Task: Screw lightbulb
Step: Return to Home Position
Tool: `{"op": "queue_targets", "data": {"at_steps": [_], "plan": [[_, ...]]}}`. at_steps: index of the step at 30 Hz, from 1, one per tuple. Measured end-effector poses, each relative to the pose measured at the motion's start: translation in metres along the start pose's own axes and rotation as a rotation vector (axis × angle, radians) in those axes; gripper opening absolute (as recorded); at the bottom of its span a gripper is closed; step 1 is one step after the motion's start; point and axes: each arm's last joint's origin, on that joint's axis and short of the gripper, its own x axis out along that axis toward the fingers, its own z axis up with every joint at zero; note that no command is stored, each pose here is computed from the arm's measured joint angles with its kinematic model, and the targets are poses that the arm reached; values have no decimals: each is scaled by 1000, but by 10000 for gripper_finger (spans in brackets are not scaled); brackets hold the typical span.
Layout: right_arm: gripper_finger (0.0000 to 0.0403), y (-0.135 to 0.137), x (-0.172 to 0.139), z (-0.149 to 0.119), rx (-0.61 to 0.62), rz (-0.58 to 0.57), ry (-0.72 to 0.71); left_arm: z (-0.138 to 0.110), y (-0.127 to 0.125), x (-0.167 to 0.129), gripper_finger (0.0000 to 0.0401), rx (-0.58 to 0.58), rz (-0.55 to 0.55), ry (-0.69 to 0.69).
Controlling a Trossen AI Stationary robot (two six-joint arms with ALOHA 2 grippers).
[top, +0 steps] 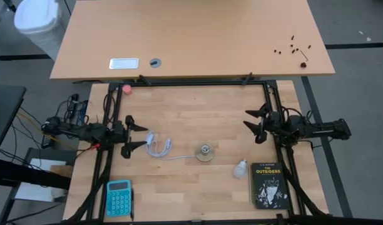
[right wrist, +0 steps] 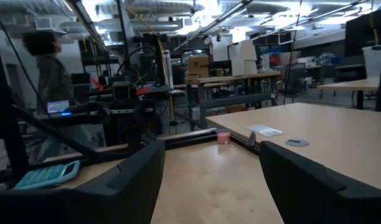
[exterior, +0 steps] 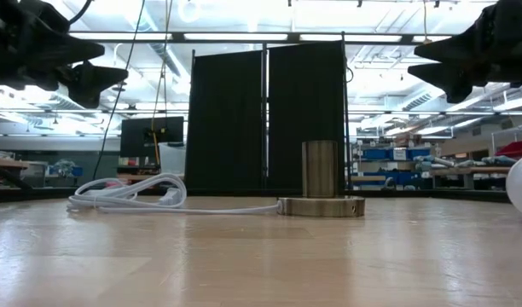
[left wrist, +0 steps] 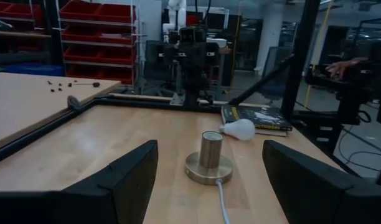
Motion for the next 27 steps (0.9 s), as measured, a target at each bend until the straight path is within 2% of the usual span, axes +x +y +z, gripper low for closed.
{"op": "queue_targets", "data": {"at_steps": [10, 27], "plan": [[271, -2, 1, 0, -4, -18, -1, 1, 5, 1, 294, 3, 54, -6], [273, -2, 0, 0, -4, -19, -1, 1, 5, 1, 294, 1, 58, -14]]}}
